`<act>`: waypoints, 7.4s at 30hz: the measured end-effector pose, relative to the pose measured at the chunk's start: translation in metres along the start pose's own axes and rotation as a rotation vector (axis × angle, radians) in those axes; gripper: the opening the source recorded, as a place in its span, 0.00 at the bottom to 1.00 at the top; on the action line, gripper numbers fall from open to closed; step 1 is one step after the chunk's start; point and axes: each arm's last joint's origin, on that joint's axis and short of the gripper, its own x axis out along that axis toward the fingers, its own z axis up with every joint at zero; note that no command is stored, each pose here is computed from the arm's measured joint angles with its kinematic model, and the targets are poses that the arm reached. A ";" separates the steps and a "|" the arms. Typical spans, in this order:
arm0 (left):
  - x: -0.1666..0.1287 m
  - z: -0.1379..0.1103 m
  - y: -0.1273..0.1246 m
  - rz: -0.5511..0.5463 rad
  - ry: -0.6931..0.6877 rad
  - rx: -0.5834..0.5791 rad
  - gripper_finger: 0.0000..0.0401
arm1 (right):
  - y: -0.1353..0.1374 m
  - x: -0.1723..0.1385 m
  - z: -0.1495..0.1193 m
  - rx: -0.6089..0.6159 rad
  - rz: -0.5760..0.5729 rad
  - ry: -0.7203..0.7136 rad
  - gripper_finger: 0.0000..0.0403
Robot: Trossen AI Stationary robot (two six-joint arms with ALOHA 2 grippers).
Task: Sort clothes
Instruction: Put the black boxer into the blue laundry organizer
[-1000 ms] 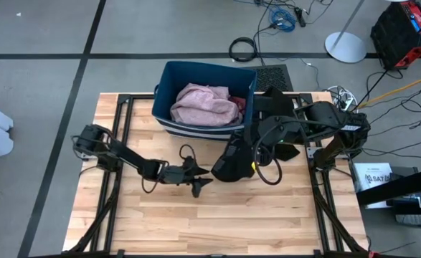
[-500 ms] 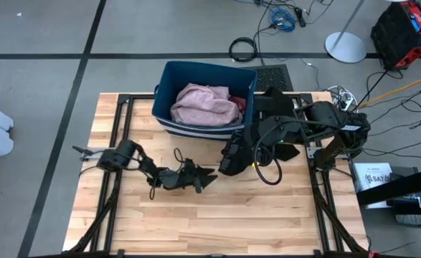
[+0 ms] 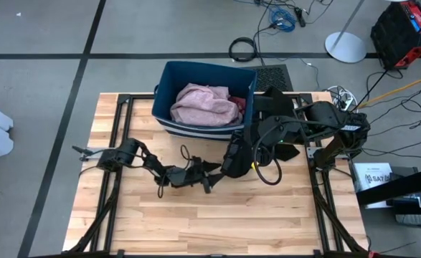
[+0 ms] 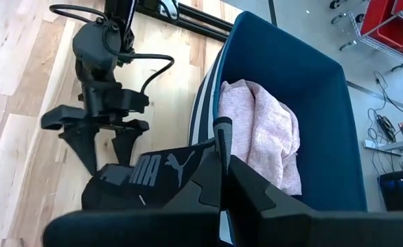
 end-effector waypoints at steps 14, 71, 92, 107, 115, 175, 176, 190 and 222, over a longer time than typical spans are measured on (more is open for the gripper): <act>0.017 -0.002 -0.009 -0.068 0.081 0.097 0.71 | 0.000 0.000 0.000 0.000 0.000 0.000 0.00; -0.092 0.162 -0.101 -0.144 0.417 0.271 0.05 | 0.098 0.151 -0.075 0.311 0.264 -0.335 0.00; -0.065 0.143 -0.087 -0.197 0.475 0.322 0.05 | 0.117 0.183 -0.064 0.368 0.374 -0.432 0.00; -0.066 0.142 -0.088 -0.234 0.493 0.343 0.06 | 0.119 0.185 -0.067 0.341 0.391 -0.401 0.02; -0.067 0.144 -0.089 -0.237 0.486 0.342 0.06 | 0.120 0.185 -0.067 0.357 0.403 -0.389 0.24; -0.124 0.206 -0.069 0.138 0.392 0.549 0.47 | 0.134 0.174 -0.067 0.199 0.296 -0.397 0.00; -0.124 0.205 -0.069 0.139 0.393 0.550 0.47 | 0.146 0.183 -0.068 0.228 0.323 -0.384 0.00; -0.124 0.205 -0.069 0.146 0.391 0.556 0.47 | 0.157 0.186 -0.072 0.555 0.263 -0.303 0.00; -0.124 0.206 -0.068 0.181 0.370 0.584 0.47 | 0.193 0.284 -0.141 0.473 0.323 0.221 0.49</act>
